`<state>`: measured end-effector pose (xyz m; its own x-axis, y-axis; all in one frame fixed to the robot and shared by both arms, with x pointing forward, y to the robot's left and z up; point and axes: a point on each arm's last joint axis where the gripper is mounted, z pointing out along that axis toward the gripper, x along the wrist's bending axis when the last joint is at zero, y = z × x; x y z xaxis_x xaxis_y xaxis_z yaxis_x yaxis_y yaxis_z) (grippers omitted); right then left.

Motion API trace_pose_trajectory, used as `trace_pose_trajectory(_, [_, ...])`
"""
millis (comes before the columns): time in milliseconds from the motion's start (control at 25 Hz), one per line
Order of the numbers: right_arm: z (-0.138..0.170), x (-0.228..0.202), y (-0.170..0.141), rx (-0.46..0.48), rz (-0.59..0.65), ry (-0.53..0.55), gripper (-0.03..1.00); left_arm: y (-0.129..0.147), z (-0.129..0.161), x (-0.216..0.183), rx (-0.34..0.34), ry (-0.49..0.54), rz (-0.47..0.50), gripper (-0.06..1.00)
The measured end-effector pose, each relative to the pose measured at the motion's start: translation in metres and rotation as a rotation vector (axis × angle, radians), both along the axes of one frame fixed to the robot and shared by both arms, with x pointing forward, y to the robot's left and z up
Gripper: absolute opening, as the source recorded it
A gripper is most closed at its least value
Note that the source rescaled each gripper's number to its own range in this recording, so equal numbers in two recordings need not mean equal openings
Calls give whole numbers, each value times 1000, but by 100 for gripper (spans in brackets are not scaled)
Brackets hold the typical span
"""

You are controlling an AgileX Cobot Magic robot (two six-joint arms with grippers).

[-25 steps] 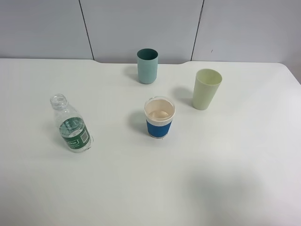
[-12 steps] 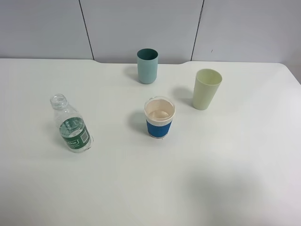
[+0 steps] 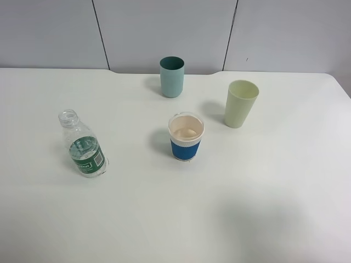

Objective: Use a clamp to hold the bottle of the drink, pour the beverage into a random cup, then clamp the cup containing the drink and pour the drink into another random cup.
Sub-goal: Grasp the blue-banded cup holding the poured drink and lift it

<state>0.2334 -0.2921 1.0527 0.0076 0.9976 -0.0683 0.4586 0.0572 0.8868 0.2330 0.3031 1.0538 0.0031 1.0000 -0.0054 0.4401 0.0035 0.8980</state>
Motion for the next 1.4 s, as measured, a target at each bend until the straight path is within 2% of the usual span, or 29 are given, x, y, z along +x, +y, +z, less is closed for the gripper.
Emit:
trace_pose_trajectory(680, [0,0,-1,9,-22,0,100,0,0,0,0,-1,0,100])
trace_pose_trajectory(840, [8,6,-2,8,-25,-19,100,0,0,0,0,-1,0,100])
trace_pose_trajectory(1160, [21,61,-9,29,-33,29,100,0,0,0,0,-1,0,100])
trace_pose_trajectory(1400, [13,110,-14,56,-41,126,100,0,0,0,0,-1,0,100])
